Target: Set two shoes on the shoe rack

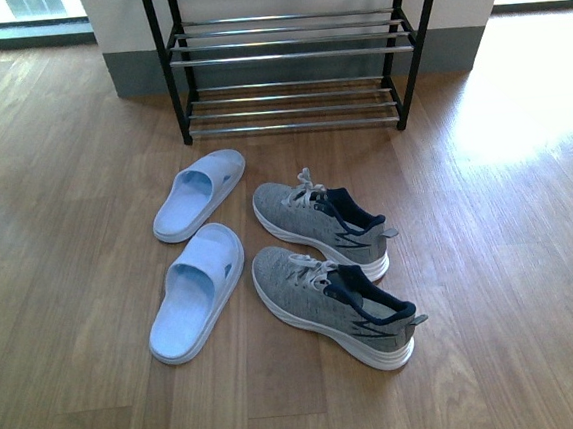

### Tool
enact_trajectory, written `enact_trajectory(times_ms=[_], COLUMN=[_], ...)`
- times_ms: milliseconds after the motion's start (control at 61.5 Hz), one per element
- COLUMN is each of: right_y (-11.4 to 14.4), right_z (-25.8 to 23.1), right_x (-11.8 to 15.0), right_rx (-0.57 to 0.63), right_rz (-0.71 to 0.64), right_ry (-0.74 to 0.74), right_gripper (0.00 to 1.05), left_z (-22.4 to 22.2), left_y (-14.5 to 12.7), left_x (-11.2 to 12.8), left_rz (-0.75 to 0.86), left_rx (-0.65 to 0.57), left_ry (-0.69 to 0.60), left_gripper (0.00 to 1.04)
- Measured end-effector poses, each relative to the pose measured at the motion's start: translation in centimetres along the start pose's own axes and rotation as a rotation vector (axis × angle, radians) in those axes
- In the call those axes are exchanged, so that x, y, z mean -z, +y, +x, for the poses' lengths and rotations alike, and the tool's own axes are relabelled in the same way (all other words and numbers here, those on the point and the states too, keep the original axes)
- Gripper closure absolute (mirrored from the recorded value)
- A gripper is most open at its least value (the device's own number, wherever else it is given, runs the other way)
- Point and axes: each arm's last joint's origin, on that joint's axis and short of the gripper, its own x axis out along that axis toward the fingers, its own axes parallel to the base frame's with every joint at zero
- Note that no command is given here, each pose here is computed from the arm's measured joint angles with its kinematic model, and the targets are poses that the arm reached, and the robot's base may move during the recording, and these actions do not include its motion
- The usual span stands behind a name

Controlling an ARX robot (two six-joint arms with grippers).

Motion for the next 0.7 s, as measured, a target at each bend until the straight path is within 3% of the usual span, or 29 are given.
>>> enact_trajectory(times_ms=[699], right_y=[0.0], right_z=[0.0], right_x=[0.0], right_rx=[0.0], right_rz=[0.0], right_ry=[0.0], right_gripper=[0.09], left_z=[0.0], left_y=[0.0], left_x=[0.0], left_rz=[0.0], left_rx=[0.0], left_ry=[0.0], left_gripper=[0.09])
